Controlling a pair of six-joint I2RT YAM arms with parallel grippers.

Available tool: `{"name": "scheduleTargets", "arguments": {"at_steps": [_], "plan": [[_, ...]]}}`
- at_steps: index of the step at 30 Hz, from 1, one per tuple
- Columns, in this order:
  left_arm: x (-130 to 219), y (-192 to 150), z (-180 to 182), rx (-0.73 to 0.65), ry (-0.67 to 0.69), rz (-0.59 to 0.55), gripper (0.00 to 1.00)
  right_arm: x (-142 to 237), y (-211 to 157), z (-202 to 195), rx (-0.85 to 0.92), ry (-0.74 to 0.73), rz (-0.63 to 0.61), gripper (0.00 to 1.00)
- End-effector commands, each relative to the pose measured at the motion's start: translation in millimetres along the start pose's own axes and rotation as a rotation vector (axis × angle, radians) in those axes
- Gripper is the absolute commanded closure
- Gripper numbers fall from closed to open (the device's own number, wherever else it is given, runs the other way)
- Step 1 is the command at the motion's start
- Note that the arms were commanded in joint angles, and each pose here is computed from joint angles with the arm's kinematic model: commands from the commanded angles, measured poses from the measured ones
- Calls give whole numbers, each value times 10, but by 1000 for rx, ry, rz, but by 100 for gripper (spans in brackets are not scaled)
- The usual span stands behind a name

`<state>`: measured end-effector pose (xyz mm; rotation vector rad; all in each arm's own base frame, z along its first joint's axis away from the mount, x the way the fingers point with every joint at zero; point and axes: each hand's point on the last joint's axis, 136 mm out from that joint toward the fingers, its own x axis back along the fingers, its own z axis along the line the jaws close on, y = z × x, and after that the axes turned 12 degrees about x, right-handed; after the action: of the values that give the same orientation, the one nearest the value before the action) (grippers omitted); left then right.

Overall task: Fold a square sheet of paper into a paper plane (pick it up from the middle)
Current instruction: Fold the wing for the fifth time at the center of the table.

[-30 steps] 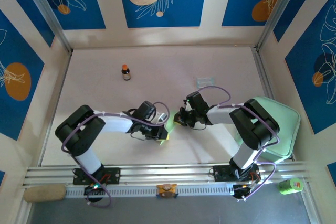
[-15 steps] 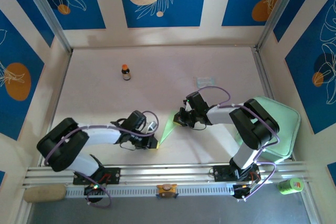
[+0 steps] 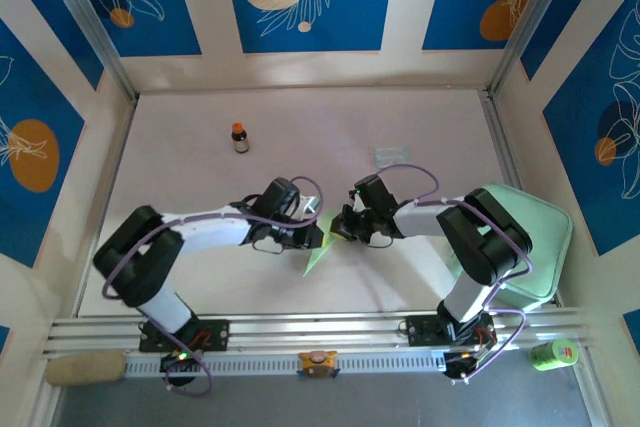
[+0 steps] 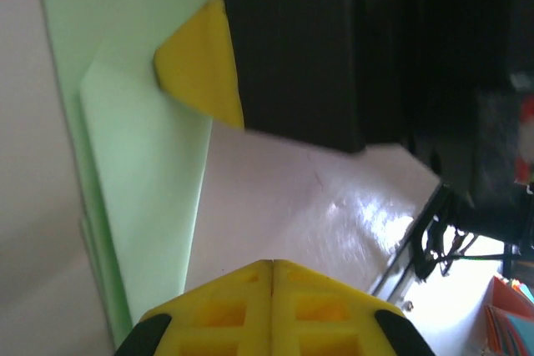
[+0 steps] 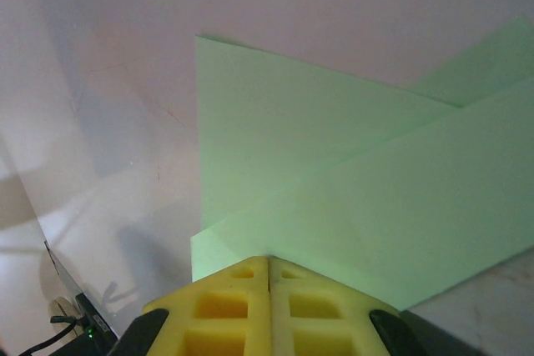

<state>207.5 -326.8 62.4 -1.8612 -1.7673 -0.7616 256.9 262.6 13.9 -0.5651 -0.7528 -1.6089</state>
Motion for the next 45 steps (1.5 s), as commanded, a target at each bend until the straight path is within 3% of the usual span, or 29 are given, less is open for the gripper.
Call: {"name": "scheduleTargets", "arguments": {"at_steps": [1, 12, 16, 23, 30, 40, 45], "plan": [[-130, 75, -15, -16, 1, 55, 97, -28, -213, -324, -68, -98, 66, 98], [-400, -244, 706, 46, 177, 137, 99, 95, -103, -213, -50, -70, 42, 97], [-417, -395, 871, 85, 180, 141, 100, 221, -3, -28, 14, -29, 6, 96], [-393, -422, 872, 99, 162, 127, 100, 146, -21, 245, 71, 41, 3, 96], [-357, -429, 841, 96, 152, 118, 100, 70, -36, -233, -26, -81, 4, 97], [-366, -442, 832, 104, 143, 125, 100, 449, 482, -518, -114, -82, -96, 97], [-352, -444, 794, 107, 127, 124, 100, 674, 559, -223, -52, -26, -163, 96]]}}
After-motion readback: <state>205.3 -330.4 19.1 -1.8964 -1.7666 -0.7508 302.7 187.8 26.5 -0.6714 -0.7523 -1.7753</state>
